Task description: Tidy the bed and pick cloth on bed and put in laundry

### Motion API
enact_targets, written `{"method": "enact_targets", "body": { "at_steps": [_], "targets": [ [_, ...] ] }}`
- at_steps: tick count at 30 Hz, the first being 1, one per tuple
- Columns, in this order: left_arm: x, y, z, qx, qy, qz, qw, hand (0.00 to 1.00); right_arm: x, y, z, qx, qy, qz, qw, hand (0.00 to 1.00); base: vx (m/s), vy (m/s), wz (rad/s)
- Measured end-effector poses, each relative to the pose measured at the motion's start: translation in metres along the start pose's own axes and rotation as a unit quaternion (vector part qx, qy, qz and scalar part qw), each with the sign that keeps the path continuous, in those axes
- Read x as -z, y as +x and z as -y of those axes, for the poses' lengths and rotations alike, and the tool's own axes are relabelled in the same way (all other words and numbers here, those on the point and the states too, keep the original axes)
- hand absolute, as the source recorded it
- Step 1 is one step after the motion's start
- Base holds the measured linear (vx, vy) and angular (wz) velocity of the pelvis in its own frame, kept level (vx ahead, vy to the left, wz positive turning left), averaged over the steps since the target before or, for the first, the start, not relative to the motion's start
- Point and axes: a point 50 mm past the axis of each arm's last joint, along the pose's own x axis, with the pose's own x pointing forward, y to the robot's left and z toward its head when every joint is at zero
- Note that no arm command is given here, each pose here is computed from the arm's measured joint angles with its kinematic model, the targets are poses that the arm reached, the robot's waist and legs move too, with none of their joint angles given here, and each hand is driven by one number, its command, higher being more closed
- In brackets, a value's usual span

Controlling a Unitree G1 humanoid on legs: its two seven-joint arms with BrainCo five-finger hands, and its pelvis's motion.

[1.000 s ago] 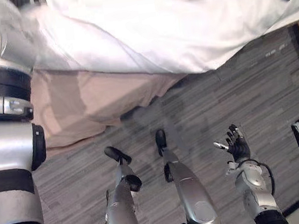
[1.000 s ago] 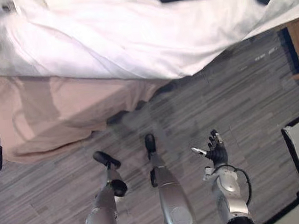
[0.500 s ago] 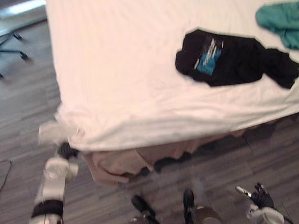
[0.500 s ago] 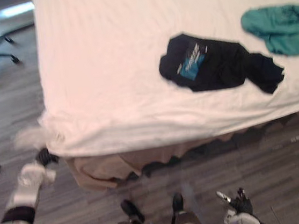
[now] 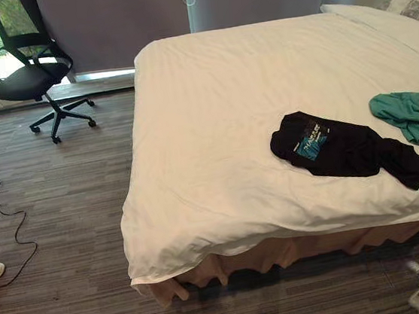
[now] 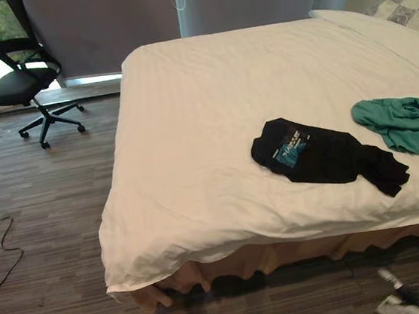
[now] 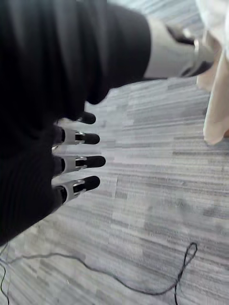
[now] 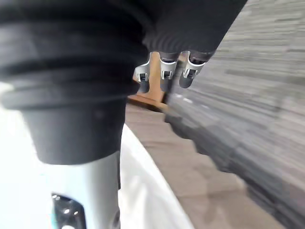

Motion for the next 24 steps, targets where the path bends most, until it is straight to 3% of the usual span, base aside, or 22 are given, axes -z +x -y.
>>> {"method": "enact_targets", "body": {
  "at_steps": [4, 6, 8, 9, 10, 13, 17, 19, 24],
  "targets": [
    [0.012, -0.004, 0.014, 0.018, -0.013, -0.016, 1.0, 0.0, -0.058, -0.003, -0.063, -0.116, 0.0, 0.103, 0.988, 1.0, 0.02, 0.039, 0.09],
    [0.007, -0.005, 0.02, 0.019, -0.008, 0.003, 1.0, 0.0, -0.079, -0.023, -0.11, -0.229, -0.021, 0.155, 0.961, 1.0, 0.06, 0.035, -0.01],
    [-0.002, -0.006, 0.026, 0.023, 0.002, 0.037, 0.999, 0.0, -0.096, -0.063, -0.165, -0.394, -0.049, 0.208, 0.894, 1.0, 0.11, 0.016, -0.06],
    [-0.011, -0.007, 0.03, 0.025, -0.001, 0.063, 0.998, 0.0, -0.105, -0.093, -0.2, -0.499, -0.059, 0.234, 0.832, 1.0, 0.12, -0.008, -0.1],
    [-0.015, -0.007, 0.032, 0.029, -0.004, 0.072, 0.997, 0.0, -0.108, -0.103, -0.211, -0.53, -0.062, 0.241, 0.811, 1.0, 0.11, -0.016, -0.04],
    [-0.042, -0.01, 0.05, 0.058, 0.009, 0.131, 0.99, 0.0, -0.126, -0.149, -0.254, -0.668, -0.052, 0.261, 0.695, 1.0, 0.06, 0.001, 0.16],
    [-0.08, -0.019, 0.073, 0.092, 0.01, 0.208, 0.974, 0.0, -0.159, -0.191, -0.282, -0.738, -0.03, 0.294, 0.606, 1.0, -0.04, 0.012, 0.14],
    [-0.125, -0.031, 0.087, 0.113, -0.008, 0.281, 0.953, 0.0, -0.19, -0.218, -0.296, -0.754, -0.016, 0.333, 0.566, 1.0, -0.13, 0.006, 0.3],
    [-0.191, -0.06, 0.107, 0.147, -0.02, 0.382, 0.912, 0.0, -0.221, -0.251, -0.314, -0.757, -0.015, 0.368, 0.54, 1.0, -0.13, 0.016, 0.2]
  ]
}}
